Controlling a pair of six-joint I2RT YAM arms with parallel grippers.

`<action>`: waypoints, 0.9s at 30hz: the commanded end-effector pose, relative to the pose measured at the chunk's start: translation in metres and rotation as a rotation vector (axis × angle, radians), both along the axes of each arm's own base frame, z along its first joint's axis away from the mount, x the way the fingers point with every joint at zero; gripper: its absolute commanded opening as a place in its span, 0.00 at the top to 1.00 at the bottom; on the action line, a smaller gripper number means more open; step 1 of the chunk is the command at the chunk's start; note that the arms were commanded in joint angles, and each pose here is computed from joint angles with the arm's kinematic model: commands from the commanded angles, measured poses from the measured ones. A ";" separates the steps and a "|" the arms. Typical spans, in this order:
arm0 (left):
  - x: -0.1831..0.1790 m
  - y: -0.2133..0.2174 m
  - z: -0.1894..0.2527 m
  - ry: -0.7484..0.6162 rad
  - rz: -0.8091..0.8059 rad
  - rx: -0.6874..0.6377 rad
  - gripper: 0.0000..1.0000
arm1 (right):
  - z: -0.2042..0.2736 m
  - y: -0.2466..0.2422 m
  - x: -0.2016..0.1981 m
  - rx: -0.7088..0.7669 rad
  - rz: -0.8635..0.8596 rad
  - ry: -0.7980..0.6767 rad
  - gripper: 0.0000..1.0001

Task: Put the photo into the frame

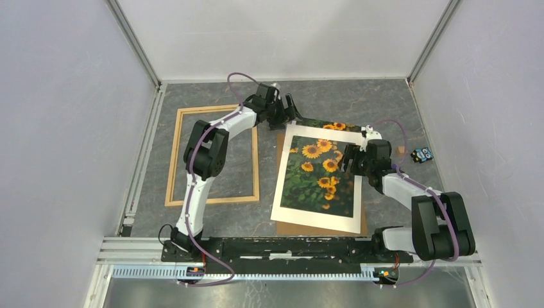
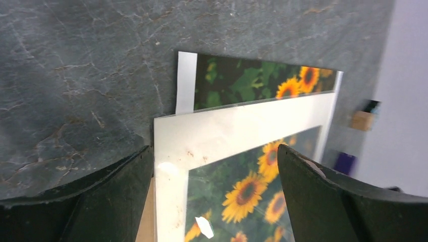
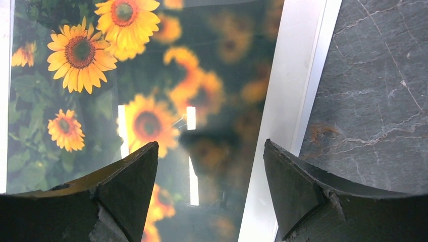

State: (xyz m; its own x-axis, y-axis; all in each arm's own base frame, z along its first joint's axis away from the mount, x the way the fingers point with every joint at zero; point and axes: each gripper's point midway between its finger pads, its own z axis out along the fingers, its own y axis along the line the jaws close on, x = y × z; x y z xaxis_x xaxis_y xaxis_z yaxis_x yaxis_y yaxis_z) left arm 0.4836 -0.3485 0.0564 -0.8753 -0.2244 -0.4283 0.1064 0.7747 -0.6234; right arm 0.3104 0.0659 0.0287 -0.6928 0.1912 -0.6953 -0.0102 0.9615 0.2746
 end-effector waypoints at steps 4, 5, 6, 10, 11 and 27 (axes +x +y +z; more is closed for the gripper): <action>-0.008 -0.026 0.070 0.019 -0.075 -0.382 0.07 | -0.027 0.000 -0.022 0.007 0.011 0.101 0.18; -0.009 -0.027 0.076 0.021 -0.078 -0.415 0.08 | -0.027 0.000 -0.022 0.009 0.012 0.102 0.18; -0.010 -0.028 0.083 0.015 -0.077 -0.444 0.09 | -0.027 0.000 -0.022 0.010 0.013 0.103 0.18; -0.016 -0.028 0.094 0.013 -0.084 -0.496 0.15 | -0.027 0.000 -0.022 0.007 0.017 0.101 0.18; -0.017 -0.028 0.095 0.012 -0.085 -0.499 0.16 | -0.027 -0.001 -0.022 0.006 0.016 0.101 0.18; -0.029 -0.017 0.064 0.055 -0.194 -0.441 0.38 | -0.024 -0.003 -0.021 -0.002 0.013 0.089 0.18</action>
State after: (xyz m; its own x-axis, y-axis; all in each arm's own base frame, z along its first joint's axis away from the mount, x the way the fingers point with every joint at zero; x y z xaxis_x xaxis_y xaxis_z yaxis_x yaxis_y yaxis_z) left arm 0.4633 -0.3608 0.1098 -0.9209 -0.2980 -0.2515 0.1088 0.4231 -0.8995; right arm 0.3155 0.0646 0.0290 -0.6794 0.1900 -0.7087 -0.0223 0.9601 0.2788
